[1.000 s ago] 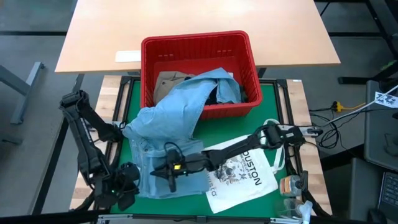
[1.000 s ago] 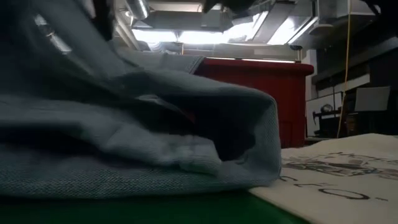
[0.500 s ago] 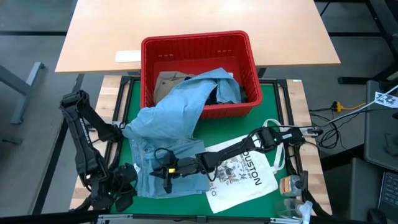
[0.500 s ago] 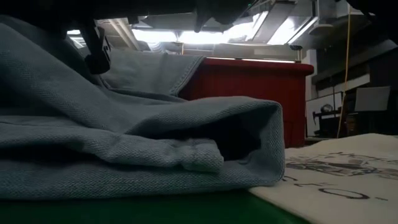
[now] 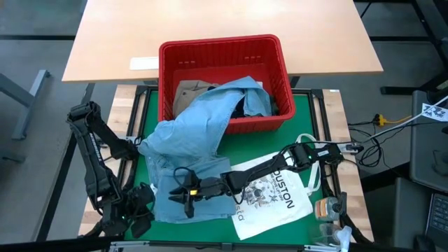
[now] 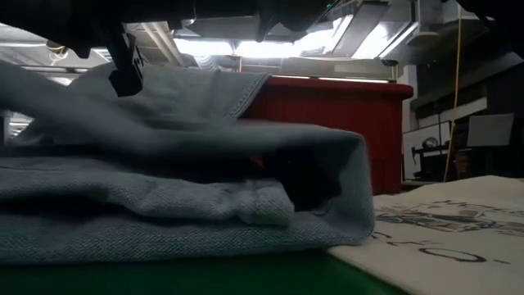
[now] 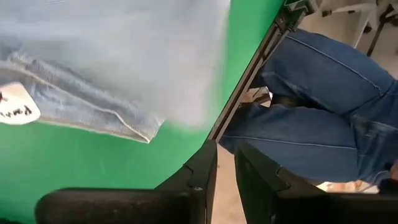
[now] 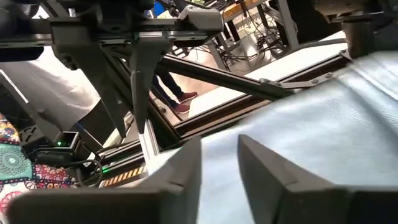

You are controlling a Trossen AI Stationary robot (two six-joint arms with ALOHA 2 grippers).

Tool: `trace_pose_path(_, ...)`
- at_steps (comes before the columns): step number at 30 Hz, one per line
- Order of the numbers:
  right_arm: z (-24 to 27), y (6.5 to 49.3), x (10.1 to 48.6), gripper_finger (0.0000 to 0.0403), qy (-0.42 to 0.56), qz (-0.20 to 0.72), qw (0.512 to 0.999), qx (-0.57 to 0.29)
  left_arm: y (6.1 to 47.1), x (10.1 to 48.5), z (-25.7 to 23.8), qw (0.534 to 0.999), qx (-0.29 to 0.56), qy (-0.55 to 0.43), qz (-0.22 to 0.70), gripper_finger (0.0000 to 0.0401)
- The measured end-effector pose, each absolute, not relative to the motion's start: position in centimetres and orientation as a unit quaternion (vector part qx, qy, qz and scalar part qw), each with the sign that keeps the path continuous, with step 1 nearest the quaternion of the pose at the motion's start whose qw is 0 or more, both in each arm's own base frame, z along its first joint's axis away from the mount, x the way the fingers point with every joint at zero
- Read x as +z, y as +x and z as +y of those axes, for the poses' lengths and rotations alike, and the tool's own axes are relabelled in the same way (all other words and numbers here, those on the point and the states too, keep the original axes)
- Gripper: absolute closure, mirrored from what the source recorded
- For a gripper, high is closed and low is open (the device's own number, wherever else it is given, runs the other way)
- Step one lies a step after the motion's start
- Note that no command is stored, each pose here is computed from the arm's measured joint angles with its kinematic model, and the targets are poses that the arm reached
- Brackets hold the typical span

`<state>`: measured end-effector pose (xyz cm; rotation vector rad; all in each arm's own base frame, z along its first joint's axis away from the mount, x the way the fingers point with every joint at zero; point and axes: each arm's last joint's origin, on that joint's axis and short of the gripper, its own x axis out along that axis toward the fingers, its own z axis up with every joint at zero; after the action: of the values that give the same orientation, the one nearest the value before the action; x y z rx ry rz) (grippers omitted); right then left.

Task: Fold Laundry from Bin
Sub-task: Fold the blue jeans

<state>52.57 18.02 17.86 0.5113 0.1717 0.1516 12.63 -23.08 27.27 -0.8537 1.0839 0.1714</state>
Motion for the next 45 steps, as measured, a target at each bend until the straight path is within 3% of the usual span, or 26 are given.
trace_pose_path(7,17.8,52.6,18.0,0.0233,0.245,0.092,0.962,0.082,12.7,27.1,-23.2,0.771,0.087,-0.395,0.491,0.0307)
trace_pose_path(12,17.3,52.1,19.5,0.0238,0.194,0.14,0.961,0.139,13.2,26.1,-23.7,0.793,0.109,-0.378,0.465,0.0303)
trace_pose_path(18,17.5,50.3,22.4,0.0246,0.086,0.192,0.967,0.142,13.7,24.1,-24.7,0.795,0.131,-0.348,0.48,0.0304)
trace_pose_path(25,18.9,48.0,21.0,0.0247,0.022,0.321,0.936,0.142,14.4,20.8,-26.0,0.796,0.165,-0.301,0.498,0.0305)
trace_pose_path(30,18.8,46.2,18.7,0.0247,-0.032,0.431,0.898,0.084,14.6,17.5,-27.0,0.778,0.193,-0.261,0.538,0.0305)
trace_pose_path(36,18.1,45.4,18.0,0.0247,-0.069,0.476,0.876,0.038,14.9,14.5,-28.2,0.742,0.2,-0.25,0.589,0.0305)
trace_pose_path(41,18.1,45.4,18.0,0.0247,-0.07,0.477,0.875,0.038,15.2,15.1,-28.4,0.703,0.183,-0.292,0.622,0.031)
trace_pose_path(45,18.1,45.2,18.2,0.0247,-0.072,0.48,0.874,0.038,15.1,17.7,-28.0,0.698,0.151,-0.329,0.618,0.0327)
